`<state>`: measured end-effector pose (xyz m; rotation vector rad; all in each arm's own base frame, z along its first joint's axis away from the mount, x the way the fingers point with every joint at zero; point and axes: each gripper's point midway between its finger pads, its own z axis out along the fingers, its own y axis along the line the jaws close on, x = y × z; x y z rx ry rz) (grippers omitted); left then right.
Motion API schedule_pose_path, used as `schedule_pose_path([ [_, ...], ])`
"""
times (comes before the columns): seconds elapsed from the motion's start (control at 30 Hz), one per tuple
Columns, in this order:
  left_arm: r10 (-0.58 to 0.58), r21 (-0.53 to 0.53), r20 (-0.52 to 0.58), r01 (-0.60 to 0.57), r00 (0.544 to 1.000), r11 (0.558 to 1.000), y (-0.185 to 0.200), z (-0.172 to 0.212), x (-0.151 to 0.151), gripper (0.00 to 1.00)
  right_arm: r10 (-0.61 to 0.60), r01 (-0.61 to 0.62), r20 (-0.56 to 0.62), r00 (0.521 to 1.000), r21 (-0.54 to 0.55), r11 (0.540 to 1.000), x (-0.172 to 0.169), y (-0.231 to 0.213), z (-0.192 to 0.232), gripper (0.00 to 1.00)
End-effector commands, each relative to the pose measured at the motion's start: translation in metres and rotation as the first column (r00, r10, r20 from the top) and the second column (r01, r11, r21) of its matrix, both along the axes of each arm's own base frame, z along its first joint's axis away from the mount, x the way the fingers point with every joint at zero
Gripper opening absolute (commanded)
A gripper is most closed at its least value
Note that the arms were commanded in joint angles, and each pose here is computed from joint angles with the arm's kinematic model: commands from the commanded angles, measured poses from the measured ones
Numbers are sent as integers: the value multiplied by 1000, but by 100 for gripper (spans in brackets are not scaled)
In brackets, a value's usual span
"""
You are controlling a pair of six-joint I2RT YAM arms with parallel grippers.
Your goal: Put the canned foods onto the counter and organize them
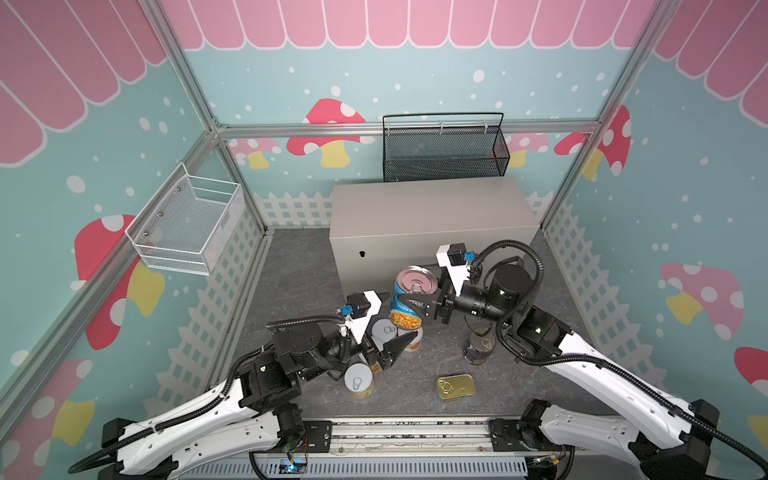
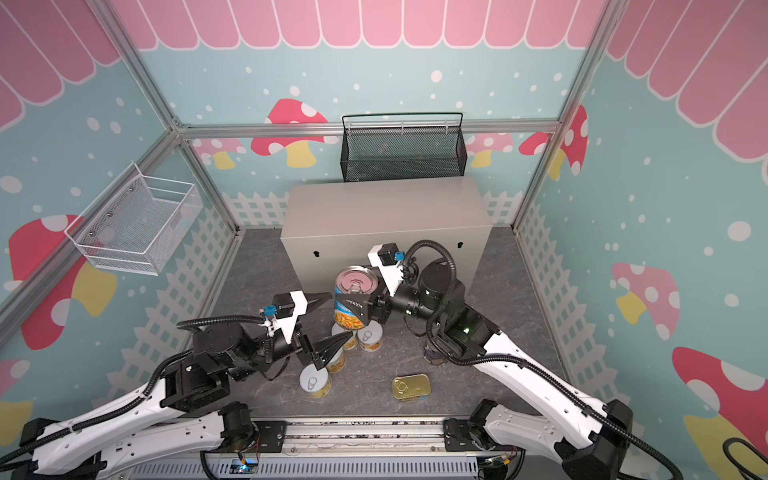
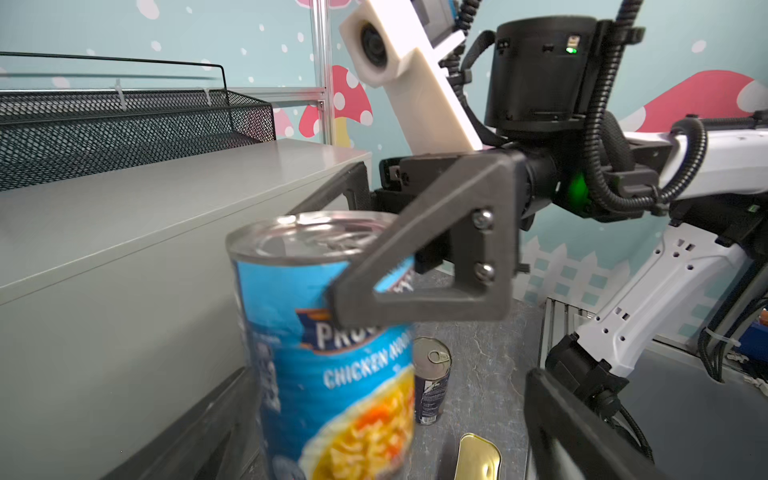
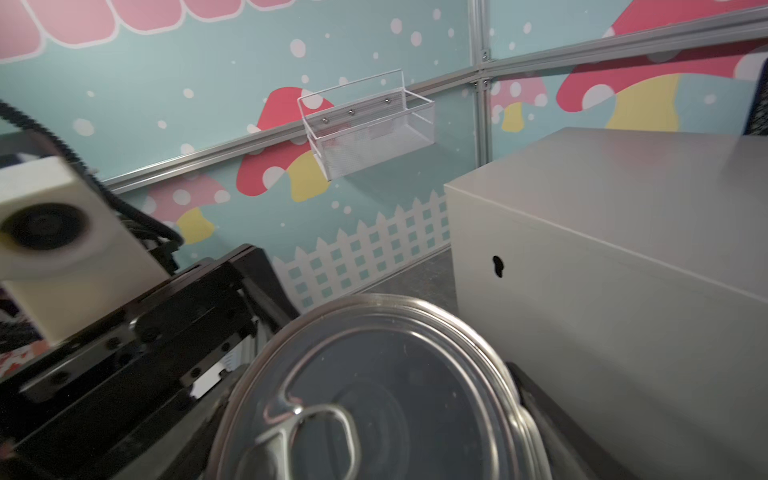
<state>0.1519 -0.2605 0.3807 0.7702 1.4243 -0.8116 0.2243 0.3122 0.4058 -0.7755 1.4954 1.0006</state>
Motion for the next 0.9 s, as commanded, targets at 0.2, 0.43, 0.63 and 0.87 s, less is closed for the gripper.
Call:
schedule_pose_path([
  [0.2,99,66,50,-102,994,993,46,10,-5,99,-334,359,385,860,8,933,66,-23,135,46],
  [0.43,117,106,73,-125,990,987,56,6,-5,99,-451,482,366,814,7,876,147,-57,163,46],
  [0.63,67,185,78,-81,995,979,46,5,-8,99,-541,571,339,770,14,821,202,-106,162,46],
  [0.87,33,264,89,-55,995,963,23,12,0,99,-625,651,304,719,21,759,240,-163,156,46],
])
